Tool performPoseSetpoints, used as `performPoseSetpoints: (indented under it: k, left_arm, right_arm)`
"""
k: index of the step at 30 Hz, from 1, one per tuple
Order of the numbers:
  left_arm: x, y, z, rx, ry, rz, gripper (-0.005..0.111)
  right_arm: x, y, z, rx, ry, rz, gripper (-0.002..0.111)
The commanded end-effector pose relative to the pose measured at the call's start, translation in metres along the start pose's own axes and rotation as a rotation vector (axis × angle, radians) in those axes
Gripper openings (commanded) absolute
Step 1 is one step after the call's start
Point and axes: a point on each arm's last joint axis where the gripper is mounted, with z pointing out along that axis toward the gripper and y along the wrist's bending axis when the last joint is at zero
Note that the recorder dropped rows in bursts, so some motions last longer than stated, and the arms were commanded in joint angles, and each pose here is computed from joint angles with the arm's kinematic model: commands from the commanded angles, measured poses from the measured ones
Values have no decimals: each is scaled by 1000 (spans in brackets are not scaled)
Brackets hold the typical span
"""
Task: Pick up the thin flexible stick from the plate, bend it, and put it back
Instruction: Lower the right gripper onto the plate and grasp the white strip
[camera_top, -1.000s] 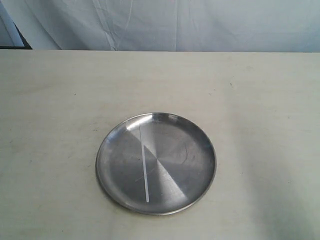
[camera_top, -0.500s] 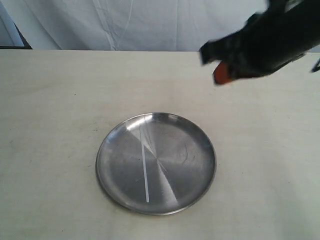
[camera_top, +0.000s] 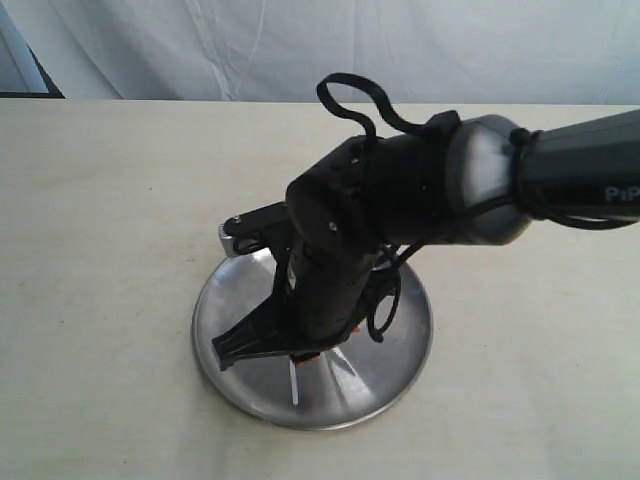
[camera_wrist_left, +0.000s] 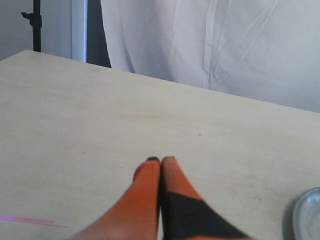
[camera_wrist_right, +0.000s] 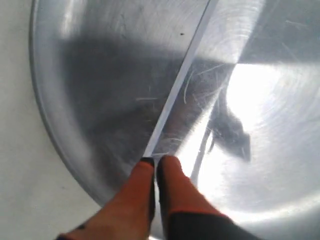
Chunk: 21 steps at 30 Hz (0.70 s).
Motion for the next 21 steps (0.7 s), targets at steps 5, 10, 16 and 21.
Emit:
performPoseSetpoints:
  k: [5, 10, 16, 21]
  left_arm:
    - [0, -1, 0, 12, -3, -3, 0]
    - [0, -1, 0, 12, -3, -3, 0]
    - [0, -1, 0, 12, -3, -3, 0]
    - [0, -1, 0, 12, -3, -3, 0]
  right_arm:
    - [-2, 3, 21, -17, 26, 37, 54]
    - [-6, 3, 33, -14, -7, 25, 50]
    - [-6, 1, 51, 11, 23, 11, 38]
    - [-13, 1, 56, 50, 46, -27, 38]
